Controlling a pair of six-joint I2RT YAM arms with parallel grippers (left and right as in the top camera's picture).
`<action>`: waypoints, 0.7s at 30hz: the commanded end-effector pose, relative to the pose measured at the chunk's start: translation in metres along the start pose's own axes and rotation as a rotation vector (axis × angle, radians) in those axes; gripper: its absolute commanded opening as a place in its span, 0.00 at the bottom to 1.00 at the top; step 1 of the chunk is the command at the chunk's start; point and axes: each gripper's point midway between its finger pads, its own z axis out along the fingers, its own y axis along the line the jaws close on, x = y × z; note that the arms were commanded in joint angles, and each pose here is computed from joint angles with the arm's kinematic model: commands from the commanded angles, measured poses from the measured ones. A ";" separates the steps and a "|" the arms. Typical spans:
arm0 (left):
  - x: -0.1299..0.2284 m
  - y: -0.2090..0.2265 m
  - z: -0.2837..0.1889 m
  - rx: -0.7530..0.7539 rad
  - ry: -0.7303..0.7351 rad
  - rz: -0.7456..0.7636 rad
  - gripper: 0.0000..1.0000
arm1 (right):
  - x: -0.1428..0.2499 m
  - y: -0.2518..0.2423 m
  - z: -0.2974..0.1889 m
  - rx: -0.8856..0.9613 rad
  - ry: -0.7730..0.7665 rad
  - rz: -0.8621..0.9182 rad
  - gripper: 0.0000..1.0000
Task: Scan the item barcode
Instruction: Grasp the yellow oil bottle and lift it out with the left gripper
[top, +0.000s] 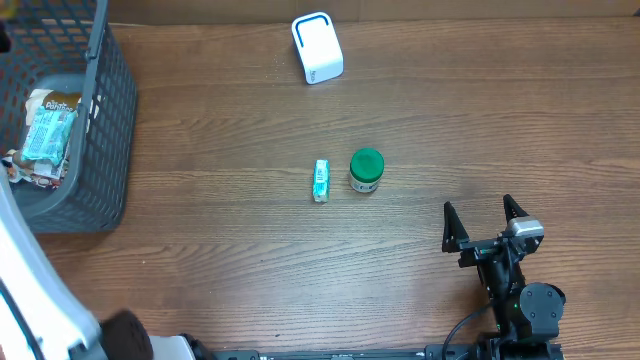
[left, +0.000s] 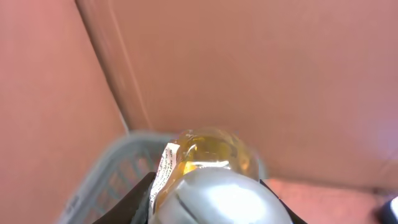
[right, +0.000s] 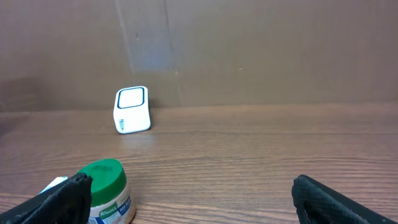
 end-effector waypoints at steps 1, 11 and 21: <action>-0.029 -0.027 -0.030 0.056 -0.074 -0.047 0.32 | 0.003 0.001 0.000 -0.007 0.002 -0.001 1.00; 0.010 -0.134 -0.054 0.303 0.127 -0.099 0.30 | 0.003 0.001 0.000 -0.006 0.003 -0.001 1.00; 0.118 -0.236 -0.026 0.463 0.522 -0.009 0.27 | 0.003 0.001 0.000 -0.006 0.002 -0.001 1.00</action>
